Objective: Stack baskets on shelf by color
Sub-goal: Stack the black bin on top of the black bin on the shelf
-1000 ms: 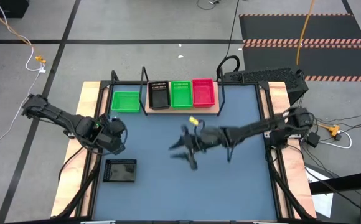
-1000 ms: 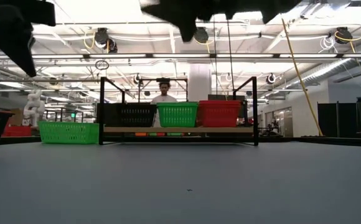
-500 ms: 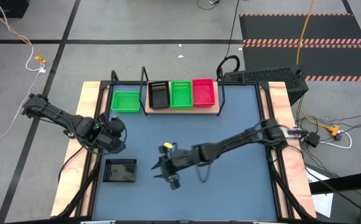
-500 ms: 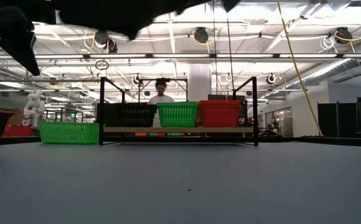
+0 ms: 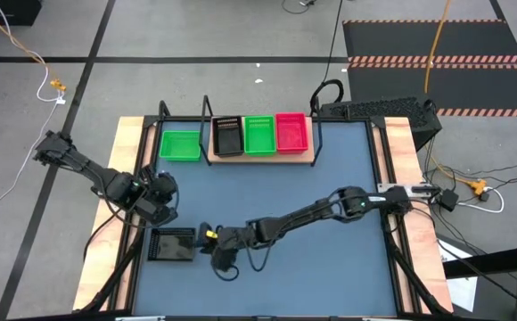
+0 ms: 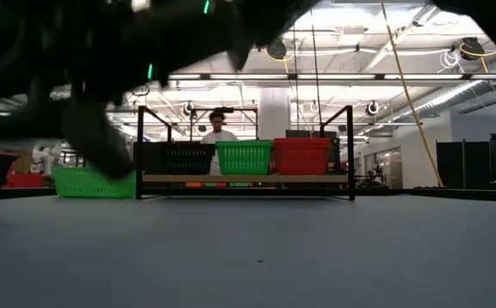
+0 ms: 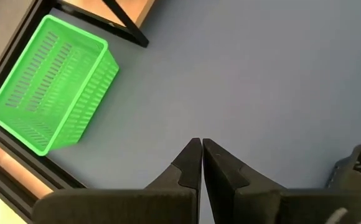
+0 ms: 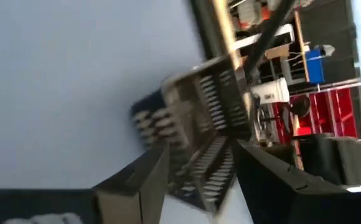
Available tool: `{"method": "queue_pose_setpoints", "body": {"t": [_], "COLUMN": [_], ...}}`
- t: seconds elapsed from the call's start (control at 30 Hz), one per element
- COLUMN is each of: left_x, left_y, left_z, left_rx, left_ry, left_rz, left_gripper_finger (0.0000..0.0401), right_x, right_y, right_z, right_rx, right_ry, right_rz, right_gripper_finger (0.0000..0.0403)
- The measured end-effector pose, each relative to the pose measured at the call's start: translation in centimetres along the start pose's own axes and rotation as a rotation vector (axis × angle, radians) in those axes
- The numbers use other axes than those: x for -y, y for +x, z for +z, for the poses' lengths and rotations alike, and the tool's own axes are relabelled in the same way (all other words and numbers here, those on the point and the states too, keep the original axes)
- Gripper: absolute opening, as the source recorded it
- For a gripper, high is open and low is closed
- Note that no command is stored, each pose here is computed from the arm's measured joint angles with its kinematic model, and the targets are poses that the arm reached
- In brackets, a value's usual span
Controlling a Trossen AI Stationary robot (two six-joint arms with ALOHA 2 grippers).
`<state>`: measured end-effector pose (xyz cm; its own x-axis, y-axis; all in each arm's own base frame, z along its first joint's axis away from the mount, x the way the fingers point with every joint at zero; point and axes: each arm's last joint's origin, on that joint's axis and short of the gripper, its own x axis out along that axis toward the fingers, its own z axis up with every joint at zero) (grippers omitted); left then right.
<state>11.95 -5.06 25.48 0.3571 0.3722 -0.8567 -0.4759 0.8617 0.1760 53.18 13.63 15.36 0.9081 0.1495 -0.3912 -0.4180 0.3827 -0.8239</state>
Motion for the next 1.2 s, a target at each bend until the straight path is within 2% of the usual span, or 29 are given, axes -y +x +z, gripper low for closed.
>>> {"method": "queue_pose_setpoints", "body": {"t": [0.13,0.27,0.6,0.67,0.7,0.8,0.87,1.0,1.1,1.2], "left_x": [0.2,0.2,0.2,0.2,0.2,0.3,0.3,0.5,0.5,0.5], "left_y": [-0.1,-0.1,-0.1,-0.1,-0.1,-0.2,-0.3,-0.4,-0.4,-0.4], "left_z": [-0.2,-0.2,-0.2,-0.2,-0.2,-0.3,-0.4,-0.5,-0.6,-0.6], "left_rx": [0.001,0.001,0.003,0.003,0.003,0.006,0.008,0.01,0.011,0.011], "left_ry": [0.017,0.018,0.011,0.0,-0.007,-0.024,-0.018,-0.015,-0.01,-0.012], "left_rz": [-0.011,-0.011,-0.01,-0.009,-0.009,-0.016,-0.022,-0.029,-0.033,-0.035], "left_gripper_finger": [0.0019,0.0019,0.0019,0.0019,0.0019,0.0019,0.0019,0.0019,0.0019,0.0019], "right_x": [-1.5,-1.4,-1.5,-1.7,-1.7,-0.5,0.9,3.0,3.3,3.9], "right_y": [1.5,1.9,1.9,1.8,1.6,0.2,-1.3,-4.0,-5.9,-8.2], "right_z": [-2.0,-3.1,-2.7,-2.1,-1.6,0.0,0.9,1.5,1.0,-0.2], "right_rx": [-0.042,-0.068,-0.072,-0.134,-0.193,-0.365,-0.4,-0.343,-0.282,-0.276], "right_ry": [-0.086,-0.069,0.162,0.216,0.259,0.41,0.492,0.635,0.729,0.808], "right_rz": [-0.022,-0.05,-0.086,-0.151,-0.219,-0.429,-0.495,-0.462,-0.403,-0.428], "right_gripper_finger": [0.0187,0.0189,0.019,0.019,0.019,0.019,0.019,0.019,0.019,0.019]}}
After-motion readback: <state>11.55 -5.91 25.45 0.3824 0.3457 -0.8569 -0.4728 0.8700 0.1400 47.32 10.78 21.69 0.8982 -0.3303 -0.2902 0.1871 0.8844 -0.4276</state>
